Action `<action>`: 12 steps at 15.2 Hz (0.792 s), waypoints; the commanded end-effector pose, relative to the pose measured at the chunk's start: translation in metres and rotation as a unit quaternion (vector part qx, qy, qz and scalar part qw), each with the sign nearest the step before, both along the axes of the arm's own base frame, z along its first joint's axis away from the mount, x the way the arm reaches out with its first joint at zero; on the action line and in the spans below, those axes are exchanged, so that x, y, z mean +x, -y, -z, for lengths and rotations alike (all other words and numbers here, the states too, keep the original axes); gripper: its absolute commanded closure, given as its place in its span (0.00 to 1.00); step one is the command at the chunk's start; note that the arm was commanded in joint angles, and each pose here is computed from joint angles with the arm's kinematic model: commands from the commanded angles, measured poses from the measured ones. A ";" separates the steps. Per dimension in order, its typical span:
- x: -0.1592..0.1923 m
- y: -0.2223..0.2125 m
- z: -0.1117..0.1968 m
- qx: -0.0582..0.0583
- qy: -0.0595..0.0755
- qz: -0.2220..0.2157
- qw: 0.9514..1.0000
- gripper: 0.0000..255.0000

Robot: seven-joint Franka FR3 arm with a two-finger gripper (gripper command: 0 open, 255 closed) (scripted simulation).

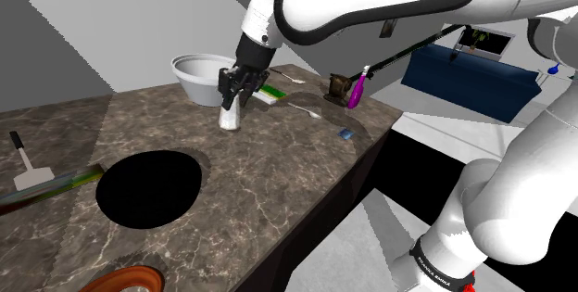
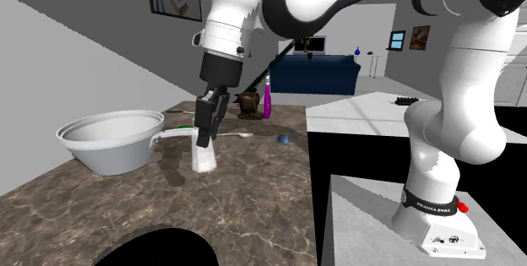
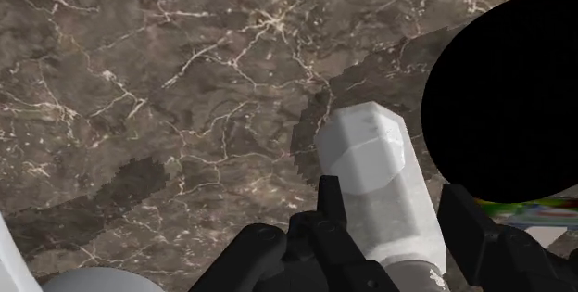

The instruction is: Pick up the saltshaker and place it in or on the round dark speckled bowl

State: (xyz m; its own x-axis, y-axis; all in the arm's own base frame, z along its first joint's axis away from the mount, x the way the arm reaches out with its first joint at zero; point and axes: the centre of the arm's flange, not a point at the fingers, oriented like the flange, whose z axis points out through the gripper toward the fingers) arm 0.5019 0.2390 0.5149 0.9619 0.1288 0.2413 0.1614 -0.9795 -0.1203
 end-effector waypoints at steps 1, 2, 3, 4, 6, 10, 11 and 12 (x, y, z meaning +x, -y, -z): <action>0.002 -0.029 -0.001 0.001 0.000 0.001 1.000 1.00; 0.001 -0.042 -0.001 0.001 0.000 0.001 1.000 1.00; 0.001 -0.056 -0.002 0.001 0.000 0.001 1.000 1.00; 0.001 -0.069 -0.002 0.001 0.000 0.001 1.000 1.00; 0.000 -0.095 -0.003 0.001 0.000 0.001 1.000 1.00; -0.001 -0.148 -0.005 0.001 0.000 0.001 1.000 1.00; -0.002 -0.161 -0.005 0.001 0.000 0.001 1.000 1.00; -0.002 -0.174 -0.005 0.001 0.000 0.001 1.000 1.00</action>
State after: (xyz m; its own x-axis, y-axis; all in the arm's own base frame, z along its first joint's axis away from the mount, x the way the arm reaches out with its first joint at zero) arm 0.5002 0.3996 0.5209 0.9619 0.1287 0.2412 0.1614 -0.9794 -0.1212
